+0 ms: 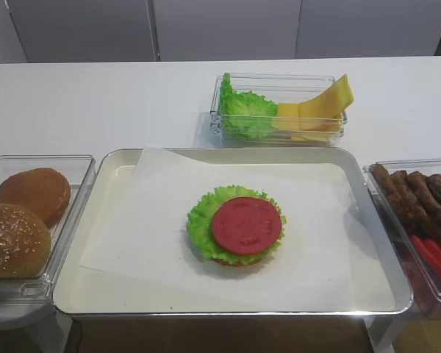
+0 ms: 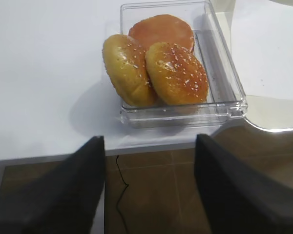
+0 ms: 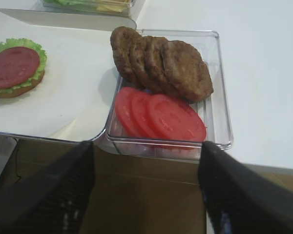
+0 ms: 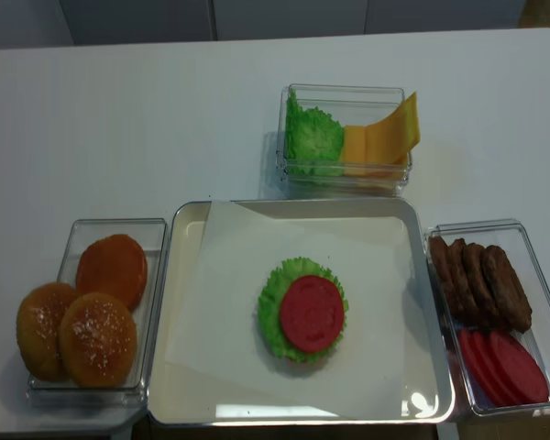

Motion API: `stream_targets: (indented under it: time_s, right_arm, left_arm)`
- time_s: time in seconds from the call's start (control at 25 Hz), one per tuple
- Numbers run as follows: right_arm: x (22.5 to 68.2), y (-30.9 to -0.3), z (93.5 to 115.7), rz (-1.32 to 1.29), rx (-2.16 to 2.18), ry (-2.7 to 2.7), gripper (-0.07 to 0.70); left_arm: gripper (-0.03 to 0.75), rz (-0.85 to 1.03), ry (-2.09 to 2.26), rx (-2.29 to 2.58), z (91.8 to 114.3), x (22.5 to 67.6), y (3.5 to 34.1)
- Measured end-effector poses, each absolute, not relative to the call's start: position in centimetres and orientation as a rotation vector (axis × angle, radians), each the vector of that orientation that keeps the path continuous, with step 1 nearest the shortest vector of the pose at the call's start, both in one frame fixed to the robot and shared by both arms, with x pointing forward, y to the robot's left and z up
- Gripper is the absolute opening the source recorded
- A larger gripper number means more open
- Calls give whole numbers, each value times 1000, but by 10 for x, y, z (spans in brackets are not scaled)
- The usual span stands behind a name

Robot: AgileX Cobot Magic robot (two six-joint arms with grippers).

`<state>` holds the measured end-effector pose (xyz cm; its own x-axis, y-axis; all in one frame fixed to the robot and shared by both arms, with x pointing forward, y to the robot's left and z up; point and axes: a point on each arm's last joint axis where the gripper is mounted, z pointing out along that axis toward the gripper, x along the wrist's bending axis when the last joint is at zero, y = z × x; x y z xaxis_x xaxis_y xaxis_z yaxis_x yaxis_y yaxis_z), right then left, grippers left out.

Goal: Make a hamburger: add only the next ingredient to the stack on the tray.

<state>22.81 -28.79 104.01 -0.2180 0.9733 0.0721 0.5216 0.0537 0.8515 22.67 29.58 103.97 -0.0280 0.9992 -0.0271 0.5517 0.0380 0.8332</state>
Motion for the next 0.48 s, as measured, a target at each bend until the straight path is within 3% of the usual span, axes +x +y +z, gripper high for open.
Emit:
stream_targets:
  time_s: [0.48]
  right_arm:
    - [228, -288, 1040, 1076, 1497, 1793, 514]
  left_arm:
    - [428, 862, 1657, 1588, 1040, 227, 296]
